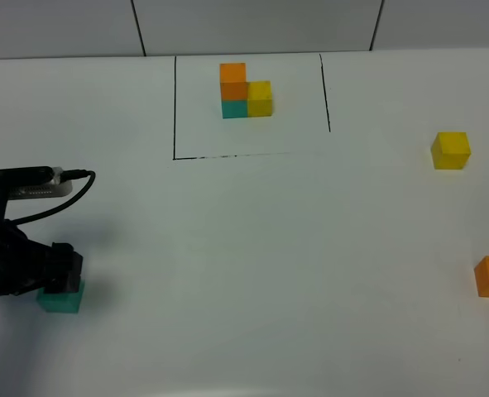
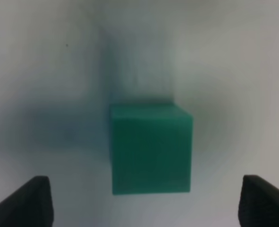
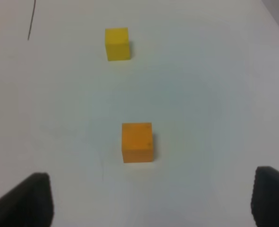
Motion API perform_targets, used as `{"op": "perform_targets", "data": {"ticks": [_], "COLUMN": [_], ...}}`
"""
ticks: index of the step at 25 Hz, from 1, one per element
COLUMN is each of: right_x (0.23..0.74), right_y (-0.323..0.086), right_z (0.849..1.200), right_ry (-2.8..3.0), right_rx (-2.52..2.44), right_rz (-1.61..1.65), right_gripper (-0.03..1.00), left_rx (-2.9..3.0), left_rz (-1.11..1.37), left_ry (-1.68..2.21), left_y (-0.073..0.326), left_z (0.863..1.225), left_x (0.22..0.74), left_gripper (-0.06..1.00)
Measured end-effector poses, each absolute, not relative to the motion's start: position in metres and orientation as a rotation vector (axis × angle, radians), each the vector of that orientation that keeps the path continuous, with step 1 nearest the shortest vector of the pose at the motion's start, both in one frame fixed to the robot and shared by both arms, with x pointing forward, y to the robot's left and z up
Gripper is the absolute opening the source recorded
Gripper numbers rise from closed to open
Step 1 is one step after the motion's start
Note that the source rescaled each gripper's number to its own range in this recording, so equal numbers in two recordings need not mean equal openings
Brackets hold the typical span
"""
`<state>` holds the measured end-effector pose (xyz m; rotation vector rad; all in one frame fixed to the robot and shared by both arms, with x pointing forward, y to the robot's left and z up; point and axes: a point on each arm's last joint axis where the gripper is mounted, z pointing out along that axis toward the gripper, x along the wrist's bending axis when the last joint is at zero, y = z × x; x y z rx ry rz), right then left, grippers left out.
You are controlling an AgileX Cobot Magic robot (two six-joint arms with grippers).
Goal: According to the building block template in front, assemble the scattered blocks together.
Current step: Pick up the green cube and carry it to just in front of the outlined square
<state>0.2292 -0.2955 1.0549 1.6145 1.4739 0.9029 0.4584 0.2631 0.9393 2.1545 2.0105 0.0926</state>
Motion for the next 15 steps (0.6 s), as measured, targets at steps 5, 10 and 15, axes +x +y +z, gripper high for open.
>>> {"op": "perform_targets", "data": {"ticks": [5, 10, 15], "right_x": [0.229, 0.229, 0.229], "right_y": [-0.296, -0.296, -0.296], "right_z": [1.055, 1.055, 1.055], "right_ry": [1.474, 1.473, 1.473], "right_rx": [1.614, 1.615, 1.615], "right_rz": [0.903, 0.903, 0.903], "right_gripper": [0.76, 0.76, 0.76], "left_rx": [2.143, 2.129, 2.120], "left_rz": [0.078, 0.061, 0.073], "left_ry": [2.038, 2.059, 2.053], "left_y": [0.262, 0.260, 0.260], "left_z": [0.925, 0.916, 0.917], "left_x": [0.466, 0.472, 0.476], "left_gripper": [0.79, 0.78, 0.59]}}
